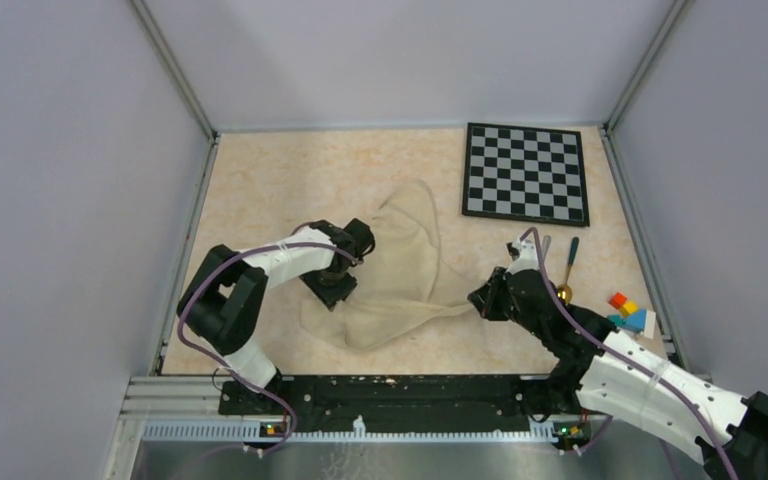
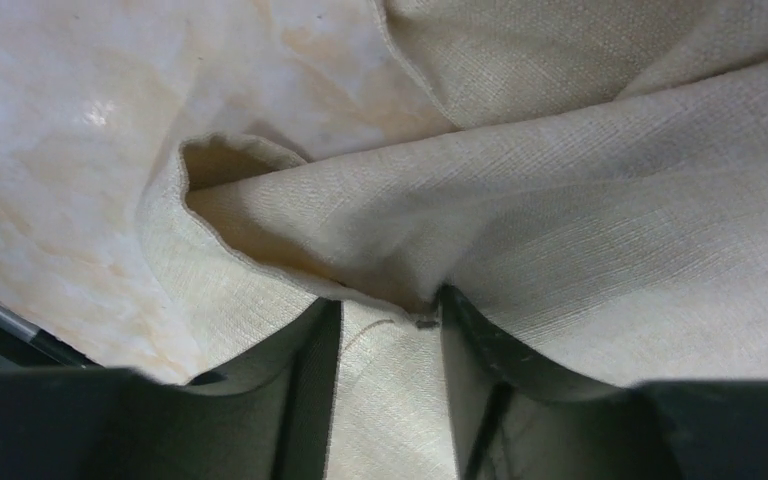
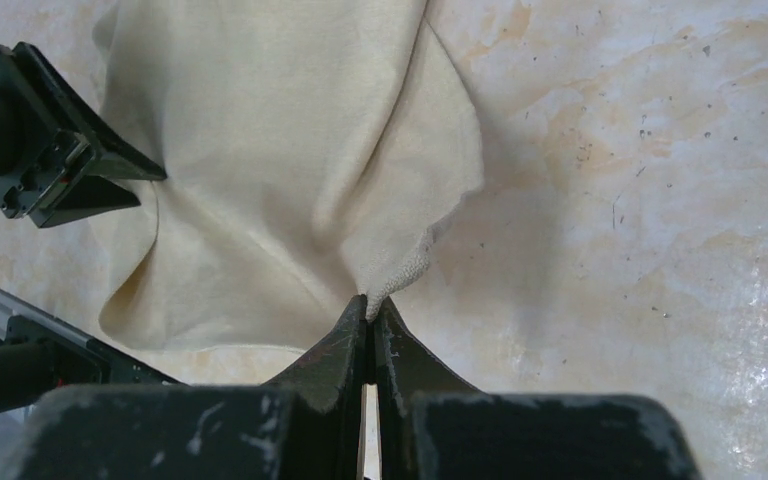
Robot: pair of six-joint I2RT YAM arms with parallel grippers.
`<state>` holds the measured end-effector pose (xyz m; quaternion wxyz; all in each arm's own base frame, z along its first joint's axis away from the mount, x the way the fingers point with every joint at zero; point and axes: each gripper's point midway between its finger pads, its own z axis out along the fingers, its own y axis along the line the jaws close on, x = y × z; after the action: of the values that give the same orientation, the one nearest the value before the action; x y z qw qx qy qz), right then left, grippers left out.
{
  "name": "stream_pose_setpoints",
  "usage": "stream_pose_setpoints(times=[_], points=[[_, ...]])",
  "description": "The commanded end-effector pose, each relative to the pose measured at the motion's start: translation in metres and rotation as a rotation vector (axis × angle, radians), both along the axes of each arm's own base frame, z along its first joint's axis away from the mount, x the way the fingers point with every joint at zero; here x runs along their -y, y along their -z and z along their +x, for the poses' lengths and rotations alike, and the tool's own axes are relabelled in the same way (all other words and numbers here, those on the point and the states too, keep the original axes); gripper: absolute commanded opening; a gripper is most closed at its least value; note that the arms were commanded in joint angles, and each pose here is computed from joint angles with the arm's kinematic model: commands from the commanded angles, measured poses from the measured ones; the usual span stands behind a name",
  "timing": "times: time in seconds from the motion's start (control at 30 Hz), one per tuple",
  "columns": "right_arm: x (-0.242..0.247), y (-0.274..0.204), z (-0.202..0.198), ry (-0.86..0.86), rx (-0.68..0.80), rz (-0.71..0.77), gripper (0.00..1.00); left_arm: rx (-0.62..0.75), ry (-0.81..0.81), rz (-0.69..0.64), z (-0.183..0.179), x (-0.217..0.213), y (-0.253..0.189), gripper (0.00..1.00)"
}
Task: Fold the napkin into a case and place the utensils inside
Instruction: Pick up the crumpled napkin from the center of the board.
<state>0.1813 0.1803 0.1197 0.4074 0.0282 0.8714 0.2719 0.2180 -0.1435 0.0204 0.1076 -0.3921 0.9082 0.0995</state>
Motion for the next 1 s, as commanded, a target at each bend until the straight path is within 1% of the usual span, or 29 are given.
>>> stream_pose_setpoints(times=[0.0,0.03,0.07,0.2,0.27,0.43,0.57,0.63,0.7,0.8,0.97], points=[[0.000,-0.009,0.010,0.019,0.034,-0.008,0.00,0.121,0.021,-0.019,0.009,-0.008,-0.016,0.53],[-0.001,-0.009,0.010,0.016,0.032,-0.011,0.00,0.137,0.028,-0.030,0.008,-0.009,-0.019,0.60],[-0.002,-0.009,0.010,0.012,0.030,-0.011,0.00,0.157,0.033,-0.044,0.008,-0.009,-0.024,0.62],[-0.007,-0.008,0.012,0.006,0.023,-0.005,0.00,0.198,0.028,-0.079,-0.003,-0.015,-0.038,0.63],[-0.008,-0.008,0.013,0.005,0.024,-0.002,0.00,0.203,0.033,-0.096,-0.008,-0.016,-0.036,0.63],[-0.014,-0.009,0.015,-0.006,0.024,0.005,0.00,0.181,0.058,-0.128,-0.009,-0.008,-0.024,0.70],[-0.016,-0.009,0.015,-0.015,0.018,-0.002,0.00,0.156,0.062,-0.101,-0.008,-0.010,-0.022,0.69],[-0.015,-0.010,0.015,-0.012,0.019,-0.001,0.00,0.120,0.013,-0.047,-0.018,-0.022,-0.019,0.70],[-0.013,-0.011,0.014,-0.010,0.023,0.000,0.00,0.072,-0.049,0.009,-0.031,-0.034,-0.018,0.74],[-0.010,-0.011,0.014,-0.001,0.032,0.006,0.00,0.045,-0.032,0.015,-0.037,-0.036,-0.012,0.75],[-0.011,-0.011,0.014,-0.001,0.032,0.010,0.00,0.020,-0.029,0.011,-0.042,-0.036,-0.003,0.68]])
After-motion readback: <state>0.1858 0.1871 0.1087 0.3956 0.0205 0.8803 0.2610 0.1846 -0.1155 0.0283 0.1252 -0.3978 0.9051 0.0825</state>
